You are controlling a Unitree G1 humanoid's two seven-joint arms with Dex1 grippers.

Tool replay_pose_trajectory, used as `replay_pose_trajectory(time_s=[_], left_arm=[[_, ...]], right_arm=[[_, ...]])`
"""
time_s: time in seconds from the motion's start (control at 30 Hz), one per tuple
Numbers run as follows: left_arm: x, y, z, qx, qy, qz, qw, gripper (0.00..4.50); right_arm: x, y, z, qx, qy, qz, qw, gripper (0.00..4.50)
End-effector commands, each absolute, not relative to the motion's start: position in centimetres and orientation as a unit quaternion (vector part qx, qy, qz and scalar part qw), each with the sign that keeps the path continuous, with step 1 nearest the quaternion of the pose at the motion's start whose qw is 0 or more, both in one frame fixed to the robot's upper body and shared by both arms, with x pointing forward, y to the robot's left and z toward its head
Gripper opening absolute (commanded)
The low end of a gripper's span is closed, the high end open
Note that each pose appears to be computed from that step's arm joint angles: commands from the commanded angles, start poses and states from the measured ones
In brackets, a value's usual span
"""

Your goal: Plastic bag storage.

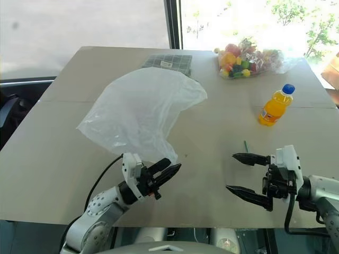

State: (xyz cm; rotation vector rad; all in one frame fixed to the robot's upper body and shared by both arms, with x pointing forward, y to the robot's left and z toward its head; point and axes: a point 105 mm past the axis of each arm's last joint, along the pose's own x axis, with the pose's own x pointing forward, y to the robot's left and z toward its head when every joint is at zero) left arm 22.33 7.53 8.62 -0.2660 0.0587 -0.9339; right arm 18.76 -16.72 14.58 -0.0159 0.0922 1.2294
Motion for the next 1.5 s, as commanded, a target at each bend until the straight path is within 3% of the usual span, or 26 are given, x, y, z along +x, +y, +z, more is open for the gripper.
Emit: replay_pose_trajectory(time_s=[0.03, 0.17, 0.27, 0.3, 0.43, 0.57, 0.73, 0.97, 1.1, 1.23, 1.47, 1.5], left_arm=[[22.8, 6.8, 8.9, -0.131, 0.023, -0.455, 0.881, 1.77], [23.6, 6.4, 8.9, -0.138, 0.016, -0.461, 0.876, 1.50], [24.0, 6.4, 8.9, -0.137, 0.013, -0.461, 0.877, 0.19], [24.0, 6.4, 8.9, -0.138, 0.012, -0.459, 0.877, 0.09], [24.0, 7.0, 9.1, -0.137, 0.008, -0.449, 0.883, 0.09], [23.4, 8.2, 9.0, -0.135, 0.011, -0.436, 0.890, 0.09], [22.6, 8.6, 9.1, -0.133, 0.012, -0.433, 0.892, 0.09], [20.8, 10.8, 9.9, -0.088, 0.008, -0.421, 0.903, 0.09], [20.1, 9.1, 12.0, -0.121, -0.027, -0.474, 0.872, 0.09], [19.7, 7.6, 11.9, -0.133, -0.001, -0.516, 0.846, 1.08], [22.5, 6.4, 10.4, -0.141, 0.055, -0.481, 0.864, 4.34], [23.0, 6.5, 10.3, -0.142, 0.060, -0.469, 0.870, 4.44]], right_arm=[[18.9, -17.1, 15.4, -0.032, 0.018, 0.566, 0.824, 4.50], [18.9, -17.2, 15.3, -0.036, 0.010, 0.559, 0.828, 4.50], [19.0, -17.2, 15.2, -0.038, 0.007, 0.559, 0.828, 4.50], [19.0, -17.2, 15.2, -0.038, 0.007, 0.559, 0.828, 4.50], [19.9, -17.8, 14.7, -0.036, 0.007, 0.528, 0.849, 4.50], [22.3, -19.9, 14.1, -0.042, 0.009, 0.433, 0.901, 4.50], [23.2, -21.4, 13.4, -0.049, 0.016, 0.385, 0.921, 4.50], [23.2, -22.3, 12.6, -0.015, 0.032, 0.364, 0.931, 4.50], [23.0, -22.2, 12.0, -0.015, 0.029, 0.371, 0.928, 4.50], [22.8, -22.0, 12.2, -0.010, 0.018, 0.381, 0.924, 4.50], [21.0, -20.6, 13.6, -0.004, -0.006, 0.443, 0.896, 4.50], [20.6, -20.3, 14.1, -0.002, -0.013, 0.456, 0.890, 4.50]])
